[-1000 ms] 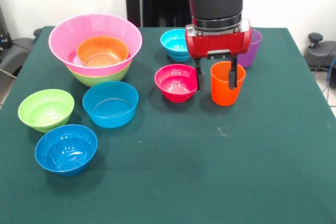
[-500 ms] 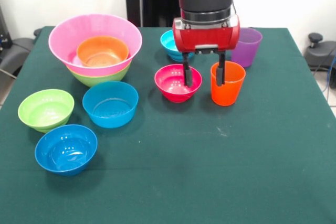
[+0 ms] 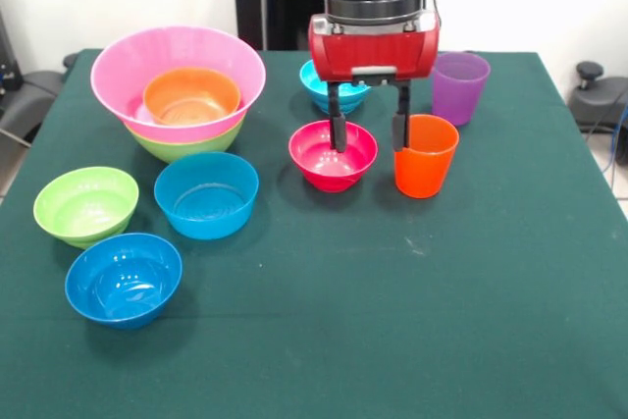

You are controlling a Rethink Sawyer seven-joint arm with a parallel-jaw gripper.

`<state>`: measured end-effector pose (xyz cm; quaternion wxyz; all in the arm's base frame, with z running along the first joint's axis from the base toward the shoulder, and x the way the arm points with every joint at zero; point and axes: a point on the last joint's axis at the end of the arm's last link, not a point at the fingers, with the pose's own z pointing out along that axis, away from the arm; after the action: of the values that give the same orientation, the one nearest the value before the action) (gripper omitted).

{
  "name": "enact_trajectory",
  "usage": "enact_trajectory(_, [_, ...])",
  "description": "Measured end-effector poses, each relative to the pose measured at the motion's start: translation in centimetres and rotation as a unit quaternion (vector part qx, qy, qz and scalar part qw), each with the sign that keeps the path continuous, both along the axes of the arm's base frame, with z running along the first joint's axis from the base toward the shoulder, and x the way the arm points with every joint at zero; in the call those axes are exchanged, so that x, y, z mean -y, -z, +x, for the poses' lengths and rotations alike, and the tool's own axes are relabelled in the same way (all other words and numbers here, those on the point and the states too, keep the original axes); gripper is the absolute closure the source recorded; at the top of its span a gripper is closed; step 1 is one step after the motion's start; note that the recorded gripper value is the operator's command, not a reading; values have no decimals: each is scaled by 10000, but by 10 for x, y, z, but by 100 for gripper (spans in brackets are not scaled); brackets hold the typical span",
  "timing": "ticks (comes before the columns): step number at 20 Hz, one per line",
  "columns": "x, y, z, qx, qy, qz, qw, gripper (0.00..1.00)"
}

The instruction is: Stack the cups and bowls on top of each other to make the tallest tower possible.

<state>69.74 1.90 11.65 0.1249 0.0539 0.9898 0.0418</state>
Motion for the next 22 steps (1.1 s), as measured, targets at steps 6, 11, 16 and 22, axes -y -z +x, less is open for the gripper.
enact_trajectory(6, [9,0,-3,-21,61,-1,10000,0])
enact_trajectory(11, [8,1,-4,-37,57,3,10000,0])
enact_trajectory(16, [8,1,-5,-51,53,6,10000,0])
enact_trajectory(22, [7,3,-8,-75,47,11,10000,0])
